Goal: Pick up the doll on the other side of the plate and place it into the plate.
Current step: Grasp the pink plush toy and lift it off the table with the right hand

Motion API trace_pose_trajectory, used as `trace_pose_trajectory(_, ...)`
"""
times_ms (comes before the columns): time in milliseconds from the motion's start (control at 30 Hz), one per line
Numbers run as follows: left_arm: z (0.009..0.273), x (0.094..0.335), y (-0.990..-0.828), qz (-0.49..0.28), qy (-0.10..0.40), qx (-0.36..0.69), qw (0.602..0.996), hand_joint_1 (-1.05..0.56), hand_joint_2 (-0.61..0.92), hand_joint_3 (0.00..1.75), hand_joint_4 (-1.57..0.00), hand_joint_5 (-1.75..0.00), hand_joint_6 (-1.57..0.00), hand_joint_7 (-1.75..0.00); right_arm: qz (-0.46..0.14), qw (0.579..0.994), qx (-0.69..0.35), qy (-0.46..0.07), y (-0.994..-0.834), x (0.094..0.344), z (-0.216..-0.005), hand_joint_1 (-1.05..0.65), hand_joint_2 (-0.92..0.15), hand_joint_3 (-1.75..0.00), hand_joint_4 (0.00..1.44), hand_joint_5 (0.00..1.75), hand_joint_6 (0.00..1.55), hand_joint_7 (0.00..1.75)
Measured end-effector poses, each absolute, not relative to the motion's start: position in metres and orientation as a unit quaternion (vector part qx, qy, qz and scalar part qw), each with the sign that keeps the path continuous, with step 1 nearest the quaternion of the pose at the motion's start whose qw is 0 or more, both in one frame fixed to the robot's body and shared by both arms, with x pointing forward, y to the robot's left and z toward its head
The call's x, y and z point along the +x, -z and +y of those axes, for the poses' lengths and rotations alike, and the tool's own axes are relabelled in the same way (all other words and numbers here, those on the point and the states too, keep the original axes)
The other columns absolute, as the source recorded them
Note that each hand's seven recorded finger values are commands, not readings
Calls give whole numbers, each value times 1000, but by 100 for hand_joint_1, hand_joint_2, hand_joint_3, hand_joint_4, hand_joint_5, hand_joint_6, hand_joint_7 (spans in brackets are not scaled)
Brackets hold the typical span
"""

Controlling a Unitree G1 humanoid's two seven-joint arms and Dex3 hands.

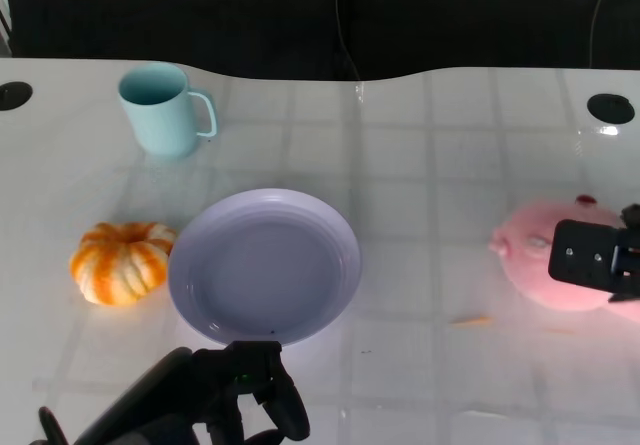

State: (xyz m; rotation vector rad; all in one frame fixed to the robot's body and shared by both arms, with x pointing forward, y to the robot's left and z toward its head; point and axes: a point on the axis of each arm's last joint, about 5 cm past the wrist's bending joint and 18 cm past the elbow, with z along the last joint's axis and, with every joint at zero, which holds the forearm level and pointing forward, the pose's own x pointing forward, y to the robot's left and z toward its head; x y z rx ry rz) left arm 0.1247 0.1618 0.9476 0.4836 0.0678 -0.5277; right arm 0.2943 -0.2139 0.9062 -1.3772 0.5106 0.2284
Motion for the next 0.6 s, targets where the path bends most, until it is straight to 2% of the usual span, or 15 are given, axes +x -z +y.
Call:
trace_pose_trajectory(33, 162, 125, -948, 33, 258, 238, 936, -15, 73, 78, -62, -171, -63, -128, 221, 735, -634, -93, -903, 296, -214, -38, -92, -5, 95, 22, 82, 7)
trace_pose_trajectory(67, 161, 124, -948, 33, 258, 238, 936, -15, 73, 78, -62, -172, -63, -128, 210, 734, -641, -81, -900, 296, -213, -38, -92, -5, 99, 26, 87, 7)
trace_pose_trajectory(100, 161, 124, -948, 33, 259, 237, 936, -15, 73, 78, -62, -173, -63, -128, 195, 734, -647, -67, -896, 297, -213, -36, -91, -3, 97, 68, 99, 7)
trace_pose_trajectory(133, 161, 124, -948, 34, 260, 237, 935, -15, 72, 78, -62, -172, -63, -128, 178, 736, -651, -53, -891, 296, -213, -35, -92, -5, 89, 97, 108, 5)
trace_pose_trajectory(167, 160, 124, -948, 33, 261, 237, 935, -14, 72, 79, -62, -170, -63, -128, 160, 738, -654, -40, -886, 294, -214, -35, -92, -8, 86, 106, 111, 5)
trace_pose_trajectory(267, 160, 124, -948, 35, 262, 237, 935, -17, 72, 79, -63, -169, -63, -129, 133, 745, -654, -19, -876, 291, -215, -38, -92, -19, 82, 120, 117, 6)
trace_pose_trajectory(367, 159, 124, -948, 39, 263, 236, 935, -16, 71, 79, -62, -170, -63, -129, 133, 750, -647, -7, -874, 292, -214, -38, -92, -18, 84, 111, 118, 6)
trace_pose_trajectory(400, 159, 124, -948, 39, 263, 237, 935, -16, 71, 80, -62, -170, -63, -129, 128, 752, -646, -2, -873, 291, -215, -39, -92, -15, 84, 120, 122, 9)
trace_pose_trajectory(433, 159, 124, -948, 38, 262, 238, 934, -16, 71, 80, -62, -171, -63, -129, 122, 753, -646, 4, -871, 291, -215, -39, -92, -14, 80, 135, 120, 21)
trace_pose_trajectory(467, 159, 124, -948, 38, 261, 241, 934, -16, 70, 81, -63, -171, -63, -129, 115, 755, -646, 11, -870, 290, -215, -40, -92, -9, 76, 158, 95, 87)
trace_pose_trajectory(500, 159, 124, -948, 38, 261, 242, 934, -16, 70, 81, -63, -172, -63, -129, 109, 756, -645, 17, -870, 290, -214, -39, -92, -7, 76, 166, 83, 117)
trace_pose_trajectory(533, 159, 124, -948, 38, 260, 243, 934, -16, 70, 81, -63, -172, -63, -130, 105, 760, -641, 23, -869, 290, -213, -36, -92, -8, 73, 169, 79, 113)
trace_pose_trajectory(567, 159, 124, -948, 37, 260, 244, 933, -16, 69, 82, -63, -172, -63, -130, 102, 766, -633, 28, -869, 290, -213, -34, -92, -8, 73, 168, 83, 100)
trace_pose_trajectory(600, 159, 124, -948, 36, 260, 244, 933, -16, 69, 82, -63, -173, -63, -130, 100, 774, -625, 35, -869, 289, -213, -33, -92, -9, 74, 168, 86, 98)
